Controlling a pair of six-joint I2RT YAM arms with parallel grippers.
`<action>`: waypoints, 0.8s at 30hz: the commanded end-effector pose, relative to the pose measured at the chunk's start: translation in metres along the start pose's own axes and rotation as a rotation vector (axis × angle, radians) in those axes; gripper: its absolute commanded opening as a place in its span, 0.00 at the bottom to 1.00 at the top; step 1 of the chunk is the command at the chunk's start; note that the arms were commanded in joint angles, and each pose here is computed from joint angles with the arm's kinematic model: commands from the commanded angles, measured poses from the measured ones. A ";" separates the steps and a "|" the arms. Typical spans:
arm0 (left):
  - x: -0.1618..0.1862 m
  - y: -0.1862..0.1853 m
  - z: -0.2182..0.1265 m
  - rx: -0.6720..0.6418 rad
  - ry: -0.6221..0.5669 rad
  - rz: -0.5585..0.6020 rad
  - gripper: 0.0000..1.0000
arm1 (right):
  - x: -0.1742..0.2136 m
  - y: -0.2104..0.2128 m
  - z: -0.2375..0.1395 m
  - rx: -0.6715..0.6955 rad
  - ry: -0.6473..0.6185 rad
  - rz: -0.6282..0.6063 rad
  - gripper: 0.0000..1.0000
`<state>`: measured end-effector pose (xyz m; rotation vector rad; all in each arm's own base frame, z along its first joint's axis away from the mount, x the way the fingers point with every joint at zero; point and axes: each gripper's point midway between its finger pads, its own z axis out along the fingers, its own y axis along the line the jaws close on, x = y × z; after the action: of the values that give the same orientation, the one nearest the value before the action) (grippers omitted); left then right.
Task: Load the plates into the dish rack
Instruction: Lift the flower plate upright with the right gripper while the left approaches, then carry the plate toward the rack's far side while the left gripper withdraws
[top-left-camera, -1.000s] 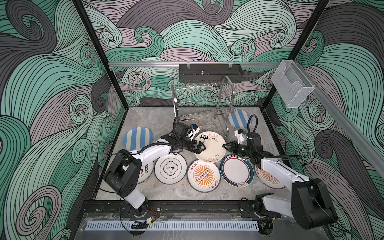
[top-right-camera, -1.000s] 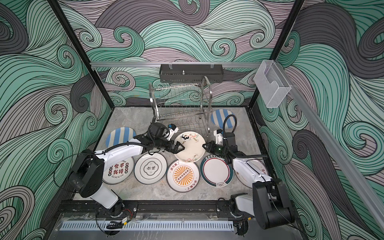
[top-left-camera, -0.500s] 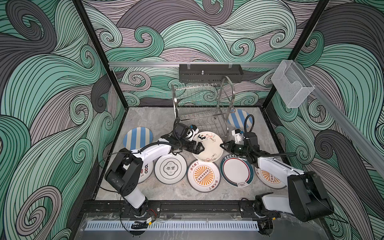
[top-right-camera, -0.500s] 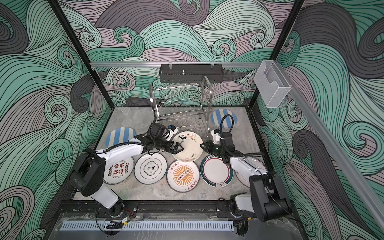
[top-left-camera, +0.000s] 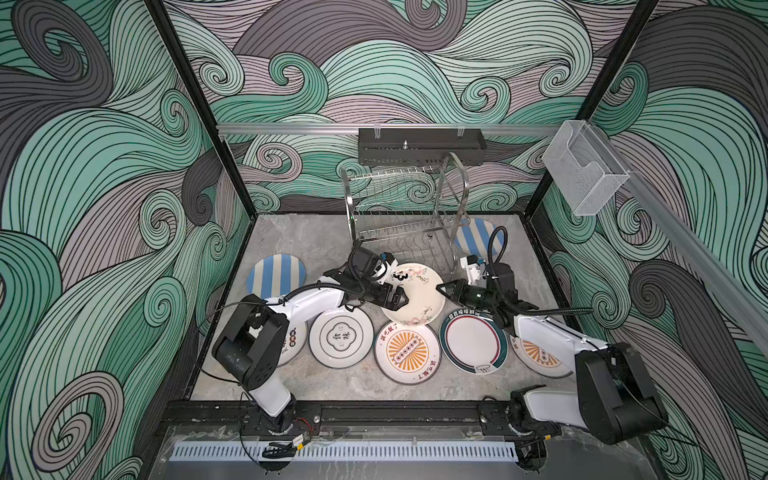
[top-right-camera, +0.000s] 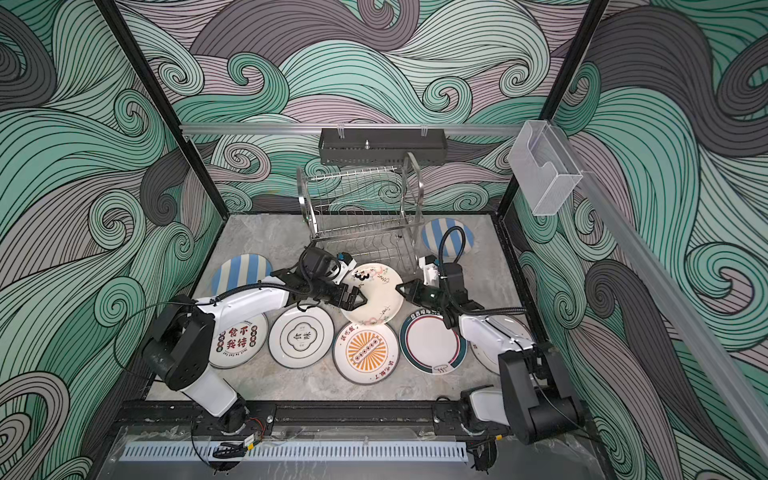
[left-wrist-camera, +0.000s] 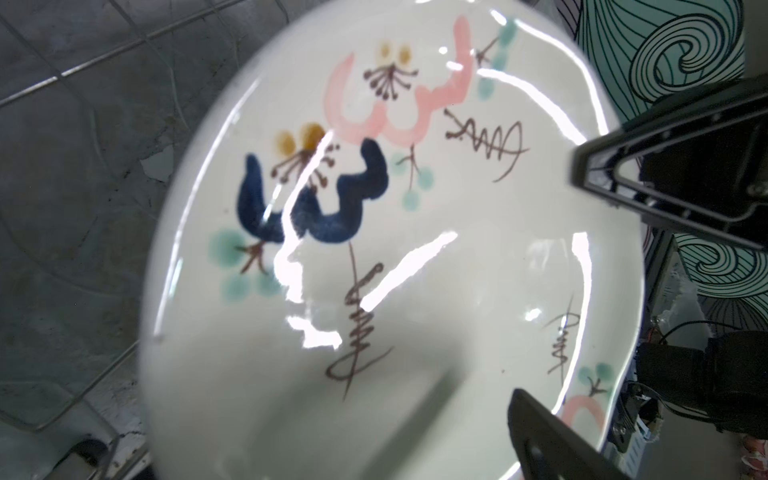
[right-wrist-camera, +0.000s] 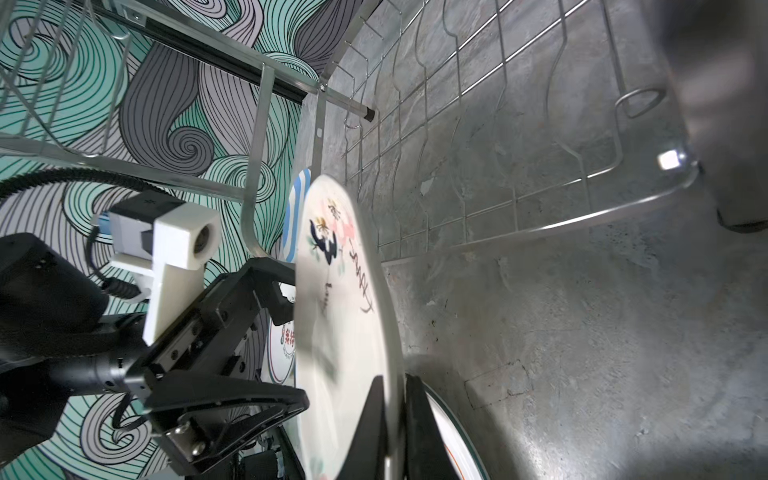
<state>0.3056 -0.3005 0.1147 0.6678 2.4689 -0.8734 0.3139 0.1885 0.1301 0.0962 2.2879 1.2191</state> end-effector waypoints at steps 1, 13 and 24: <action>-0.034 -0.032 -0.012 0.090 -0.077 0.078 0.99 | -0.014 0.043 -0.006 -0.129 -0.024 -0.087 0.00; -0.035 -0.009 -0.050 -0.066 -0.087 0.029 0.99 | -0.023 0.047 -0.069 0.099 -0.101 -0.217 0.00; -0.047 -0.013 -0.083 -0.069 -0.227 0.026 0.99 | -0.037 0.055 -0.100 0.108 -0.168 -0.212 0.00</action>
<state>0.3121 -0.2718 0.1904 0.5712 2.3214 -0.8021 0.2821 0.1263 0.1999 0.0587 2.2496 0.8920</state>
